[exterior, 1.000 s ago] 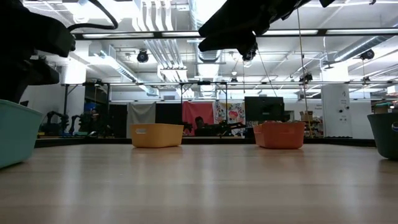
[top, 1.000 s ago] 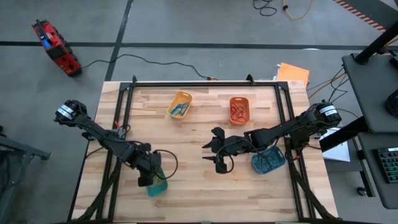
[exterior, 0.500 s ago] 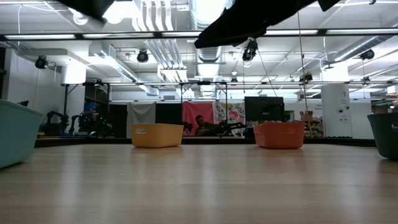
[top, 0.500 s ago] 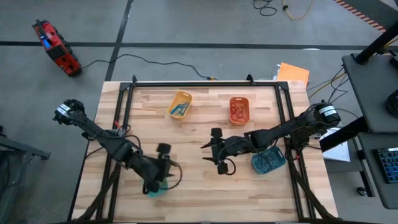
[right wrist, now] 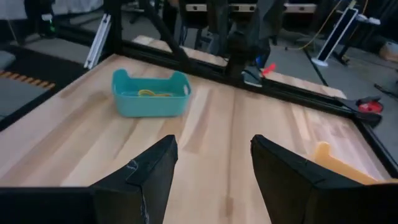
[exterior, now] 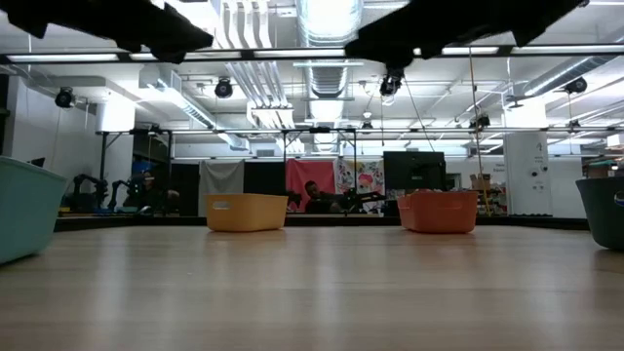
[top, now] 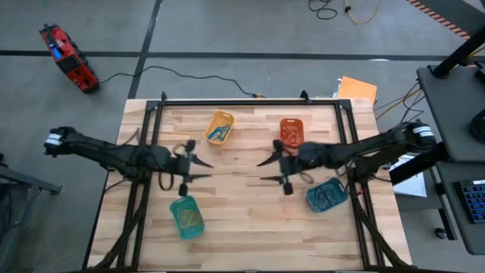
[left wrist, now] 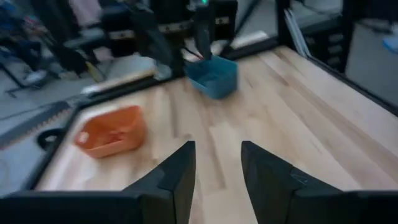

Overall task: Sort rubber bands into baskets
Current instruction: Return to Home Position

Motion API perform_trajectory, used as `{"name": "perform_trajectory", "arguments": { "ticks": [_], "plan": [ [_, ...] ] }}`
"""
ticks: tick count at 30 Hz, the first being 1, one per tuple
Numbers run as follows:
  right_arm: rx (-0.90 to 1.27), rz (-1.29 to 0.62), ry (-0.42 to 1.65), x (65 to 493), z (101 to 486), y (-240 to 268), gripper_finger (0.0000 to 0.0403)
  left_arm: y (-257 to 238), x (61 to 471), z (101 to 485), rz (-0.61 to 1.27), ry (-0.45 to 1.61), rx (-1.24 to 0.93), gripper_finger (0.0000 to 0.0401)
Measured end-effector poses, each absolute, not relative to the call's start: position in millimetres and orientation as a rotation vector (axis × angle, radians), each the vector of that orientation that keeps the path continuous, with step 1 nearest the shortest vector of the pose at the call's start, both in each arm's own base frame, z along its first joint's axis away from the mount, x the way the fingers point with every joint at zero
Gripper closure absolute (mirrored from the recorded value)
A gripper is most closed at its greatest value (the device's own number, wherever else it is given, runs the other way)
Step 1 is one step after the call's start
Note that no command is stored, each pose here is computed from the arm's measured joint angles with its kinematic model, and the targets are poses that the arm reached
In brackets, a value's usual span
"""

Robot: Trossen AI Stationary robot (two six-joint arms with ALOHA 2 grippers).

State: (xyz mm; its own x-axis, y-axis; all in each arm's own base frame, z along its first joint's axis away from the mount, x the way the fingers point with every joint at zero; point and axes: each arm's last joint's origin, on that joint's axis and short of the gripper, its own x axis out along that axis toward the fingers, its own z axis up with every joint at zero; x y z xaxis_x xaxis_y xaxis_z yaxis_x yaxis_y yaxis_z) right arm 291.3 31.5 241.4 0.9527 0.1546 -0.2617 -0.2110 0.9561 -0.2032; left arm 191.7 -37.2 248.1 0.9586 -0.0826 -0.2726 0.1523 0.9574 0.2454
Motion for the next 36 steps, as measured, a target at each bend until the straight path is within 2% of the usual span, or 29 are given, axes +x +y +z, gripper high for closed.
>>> {"name": "perform_trajectory", "arguments": {
  "ticks": [12, 20, 23, 31, 36],
  "plan": [
    [-0.146, 0.056, 0.052, 207, 230, -10, 0.0202, -11, 116, 244, -0.01, 0.025, 0.242, 0.0293],
    [-0.125, 0.111, -0.061, 163, 222, -7, 0.0202, -3, 76, 237, 0.099, -0.067, 0.21, 0.0293],
    [-0.123, 0.102, -0.108, 149, 215, -6, 0.0202, -4, 79, 227, 0.11, -0.132, 0.194, 0.0293],
    [-0.14, 0.105, -0.324, 114, 200, -4, 0.0202, -4, 96, 178, 0.164, -0.111, 0.2, 0.0293],
    [-0.174, 0.048, -0.344, 105, 202, -5, 0.0202, 1, 96, 175, 0.305, -0.057, 0.148, 0.0293]
  ]
}}
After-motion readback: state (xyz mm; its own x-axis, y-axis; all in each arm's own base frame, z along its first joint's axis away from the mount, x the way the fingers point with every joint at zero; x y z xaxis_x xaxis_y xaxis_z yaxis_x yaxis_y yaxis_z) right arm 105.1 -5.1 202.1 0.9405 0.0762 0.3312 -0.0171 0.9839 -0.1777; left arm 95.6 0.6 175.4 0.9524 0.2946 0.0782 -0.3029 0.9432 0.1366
